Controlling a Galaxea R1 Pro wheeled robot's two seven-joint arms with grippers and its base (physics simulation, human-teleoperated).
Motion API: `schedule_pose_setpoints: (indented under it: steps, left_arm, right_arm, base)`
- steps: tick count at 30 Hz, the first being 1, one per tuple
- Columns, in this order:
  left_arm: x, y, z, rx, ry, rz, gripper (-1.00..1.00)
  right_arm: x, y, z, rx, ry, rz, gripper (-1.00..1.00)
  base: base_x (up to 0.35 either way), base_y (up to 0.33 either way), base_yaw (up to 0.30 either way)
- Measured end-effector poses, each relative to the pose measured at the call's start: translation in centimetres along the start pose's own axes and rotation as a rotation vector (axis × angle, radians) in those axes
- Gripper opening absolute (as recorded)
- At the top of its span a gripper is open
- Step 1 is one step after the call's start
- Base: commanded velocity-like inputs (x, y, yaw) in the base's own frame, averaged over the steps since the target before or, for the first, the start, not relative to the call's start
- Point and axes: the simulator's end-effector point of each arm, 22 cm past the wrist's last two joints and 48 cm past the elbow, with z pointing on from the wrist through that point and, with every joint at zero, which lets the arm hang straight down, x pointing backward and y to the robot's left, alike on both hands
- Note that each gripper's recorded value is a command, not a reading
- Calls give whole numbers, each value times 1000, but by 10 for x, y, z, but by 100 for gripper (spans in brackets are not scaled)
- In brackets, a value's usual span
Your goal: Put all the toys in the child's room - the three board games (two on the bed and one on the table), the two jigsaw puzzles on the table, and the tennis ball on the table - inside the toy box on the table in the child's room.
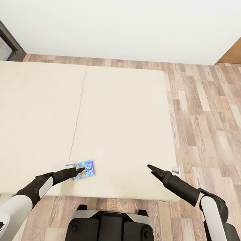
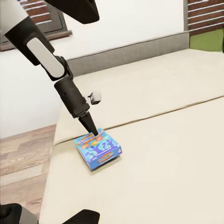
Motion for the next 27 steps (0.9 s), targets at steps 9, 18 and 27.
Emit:
schedule_pose_setpoints:
  steps: [9,18,27]
  left_arm:
    - [0,0,0,0,0,0,100]
    - [0,0,0,1,0,0,100]
    - [0,0,0,1,0,0,100]
  right_arm:
    - [-1,6,0,-25,-6,-4,100]
    - [-1,5,0,-23,-6,-7,100]
    - [-1,5,0,-20,-6,-8,100]
  base:
    - [0,0,0]
    - [0,0,0]
    - [0,0,0]
